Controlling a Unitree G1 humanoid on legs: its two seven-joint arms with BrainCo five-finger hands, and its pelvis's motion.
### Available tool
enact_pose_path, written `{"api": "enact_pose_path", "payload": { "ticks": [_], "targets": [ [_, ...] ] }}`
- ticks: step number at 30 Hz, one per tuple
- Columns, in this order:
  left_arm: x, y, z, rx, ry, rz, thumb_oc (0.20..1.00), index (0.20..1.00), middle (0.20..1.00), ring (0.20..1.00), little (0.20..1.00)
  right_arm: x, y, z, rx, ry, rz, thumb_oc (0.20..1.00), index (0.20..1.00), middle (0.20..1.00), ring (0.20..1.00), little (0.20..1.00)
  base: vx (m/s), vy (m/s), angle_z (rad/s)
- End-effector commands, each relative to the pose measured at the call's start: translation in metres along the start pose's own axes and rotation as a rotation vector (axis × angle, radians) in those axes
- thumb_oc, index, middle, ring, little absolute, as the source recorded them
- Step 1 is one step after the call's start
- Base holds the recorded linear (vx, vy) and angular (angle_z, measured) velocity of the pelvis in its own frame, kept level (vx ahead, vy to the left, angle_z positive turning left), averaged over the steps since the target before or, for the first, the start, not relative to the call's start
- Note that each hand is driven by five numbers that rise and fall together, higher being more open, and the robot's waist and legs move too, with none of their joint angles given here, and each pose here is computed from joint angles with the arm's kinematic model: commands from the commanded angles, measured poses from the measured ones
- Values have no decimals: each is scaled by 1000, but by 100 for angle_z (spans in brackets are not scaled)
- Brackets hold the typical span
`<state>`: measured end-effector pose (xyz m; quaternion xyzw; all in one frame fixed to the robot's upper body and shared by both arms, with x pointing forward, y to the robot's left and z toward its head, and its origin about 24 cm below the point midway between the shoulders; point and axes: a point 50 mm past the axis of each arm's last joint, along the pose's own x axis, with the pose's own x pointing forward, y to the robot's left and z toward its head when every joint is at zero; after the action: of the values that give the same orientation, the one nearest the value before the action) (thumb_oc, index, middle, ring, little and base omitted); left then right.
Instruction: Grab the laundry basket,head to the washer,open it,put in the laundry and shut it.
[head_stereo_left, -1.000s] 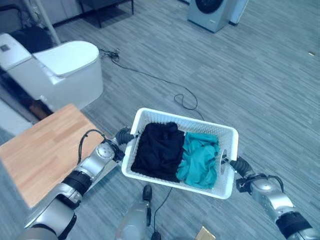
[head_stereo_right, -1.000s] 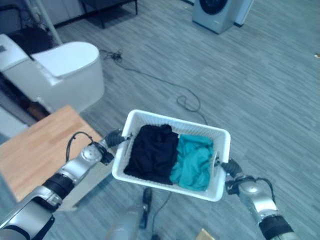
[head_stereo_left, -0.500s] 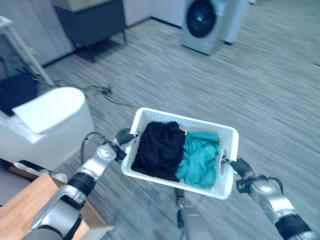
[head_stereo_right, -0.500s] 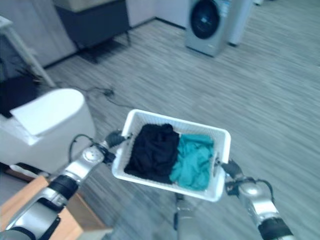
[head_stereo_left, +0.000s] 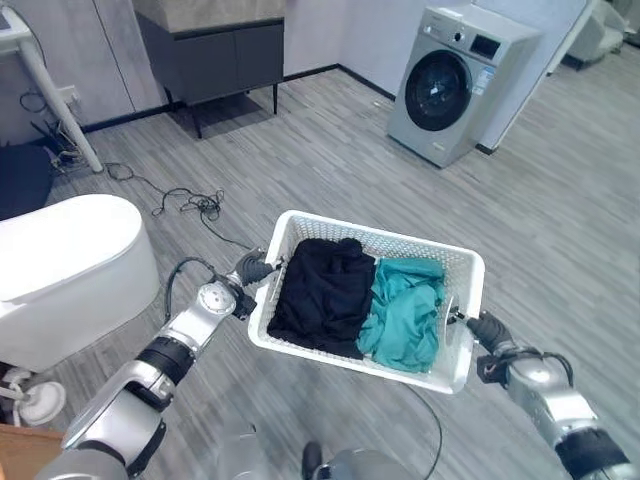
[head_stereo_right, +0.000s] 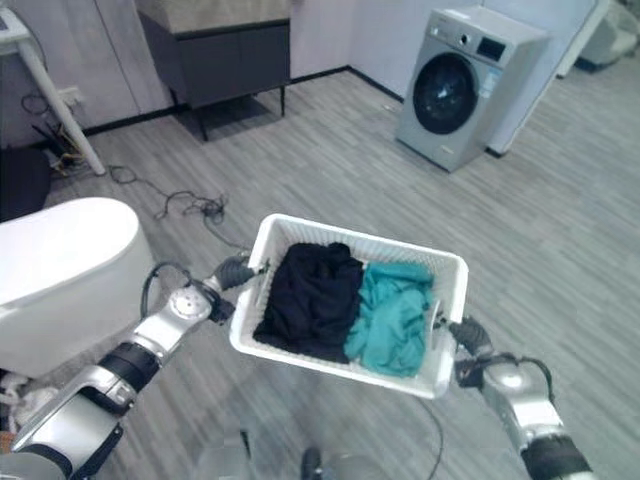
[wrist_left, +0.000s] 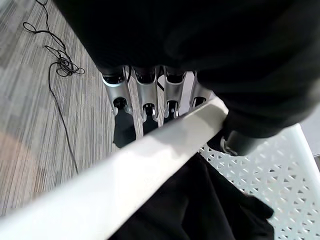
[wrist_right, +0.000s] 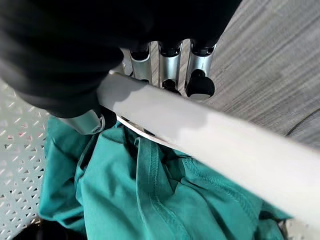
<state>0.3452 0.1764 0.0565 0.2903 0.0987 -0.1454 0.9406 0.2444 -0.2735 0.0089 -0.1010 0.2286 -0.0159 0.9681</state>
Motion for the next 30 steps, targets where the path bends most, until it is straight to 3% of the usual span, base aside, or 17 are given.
{"api": "enact_pose_path", "payload": {
  "ticks": [1, 15, 30],
  "targets": [
    [9, 12, 43, -62, -170, 31, 200, 200, 200, 200, 200, -7, -16, 69, 142, -350, 22, 200, 200, 200, 200, 200, 356, 44, -17],
    [1, 28, 36, -33, -166, 74, 200, 200, 200, 200, 200, 20, 30, 68, 162, -316, 120, 200, 200, 200, 200, 200, 600, 119, -55],
    [6, 24, 42, -17, -184, 85, 200, 200, 200, 200, 200, 11, -8, 65, 131, -305, 20, 200, 200, 200, 200, 200, 553, -115, 33]
  ]
}}
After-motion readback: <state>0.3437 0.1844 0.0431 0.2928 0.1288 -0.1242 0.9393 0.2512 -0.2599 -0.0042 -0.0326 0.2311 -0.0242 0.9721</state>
